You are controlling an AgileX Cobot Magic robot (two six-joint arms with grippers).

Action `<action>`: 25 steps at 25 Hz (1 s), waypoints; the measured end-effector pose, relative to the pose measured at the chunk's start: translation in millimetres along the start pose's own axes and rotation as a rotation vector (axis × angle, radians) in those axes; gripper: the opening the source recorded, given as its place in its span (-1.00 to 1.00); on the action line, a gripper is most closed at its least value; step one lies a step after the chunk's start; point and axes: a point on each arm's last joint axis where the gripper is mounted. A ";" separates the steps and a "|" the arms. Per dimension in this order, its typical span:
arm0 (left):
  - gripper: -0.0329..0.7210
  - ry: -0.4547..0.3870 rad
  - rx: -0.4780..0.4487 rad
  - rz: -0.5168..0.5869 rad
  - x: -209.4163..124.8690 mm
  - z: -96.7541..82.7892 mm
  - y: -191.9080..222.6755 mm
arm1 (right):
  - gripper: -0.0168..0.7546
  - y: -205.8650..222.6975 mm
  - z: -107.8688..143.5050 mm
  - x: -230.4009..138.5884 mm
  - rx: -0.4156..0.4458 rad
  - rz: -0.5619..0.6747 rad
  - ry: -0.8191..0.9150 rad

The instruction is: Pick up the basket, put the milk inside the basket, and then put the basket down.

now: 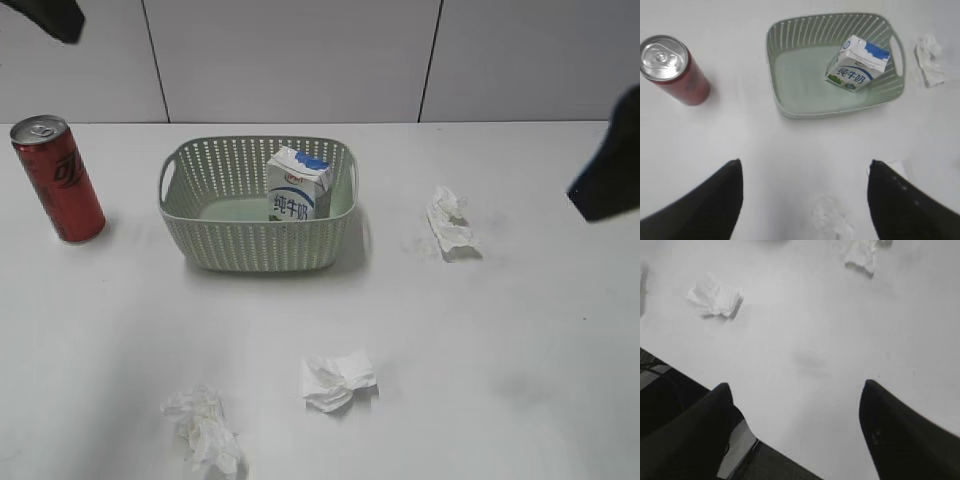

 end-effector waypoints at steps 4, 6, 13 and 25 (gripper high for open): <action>0.65 0.019 0.035 -0.040 -30.8 -1.5 -27.0 | 0.58 -8.7 -3.8 -53.0 0.002 -0.040 0.018; 0.65 0.025 0.052 -0.036 -55.3 -1.6 -34.2 | 0.58 -11.5 -6.0 -81.0 0.005 -0.069 0.034; 0.65 0.050 0.105 0.014 -166.7 0.3 -30.0 | 0.58 -16.8 -18.0 -159.9 -0.038 -0.241 0.047; 0.66 0.123 0.135 -0.231 -257.7 0.1 -14.2 | 0.58 -4.1 -25.7 -201.0 -0.040 -0.465 0.035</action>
Point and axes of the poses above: a point on each arm's last joint axis where the gripper is mounted, y pointing out along that axis toward the gripper, z along the wrist's bending axis when the last joint is at zero, x = y × z, and after that the axes turned 10 degrees about y, right-handed
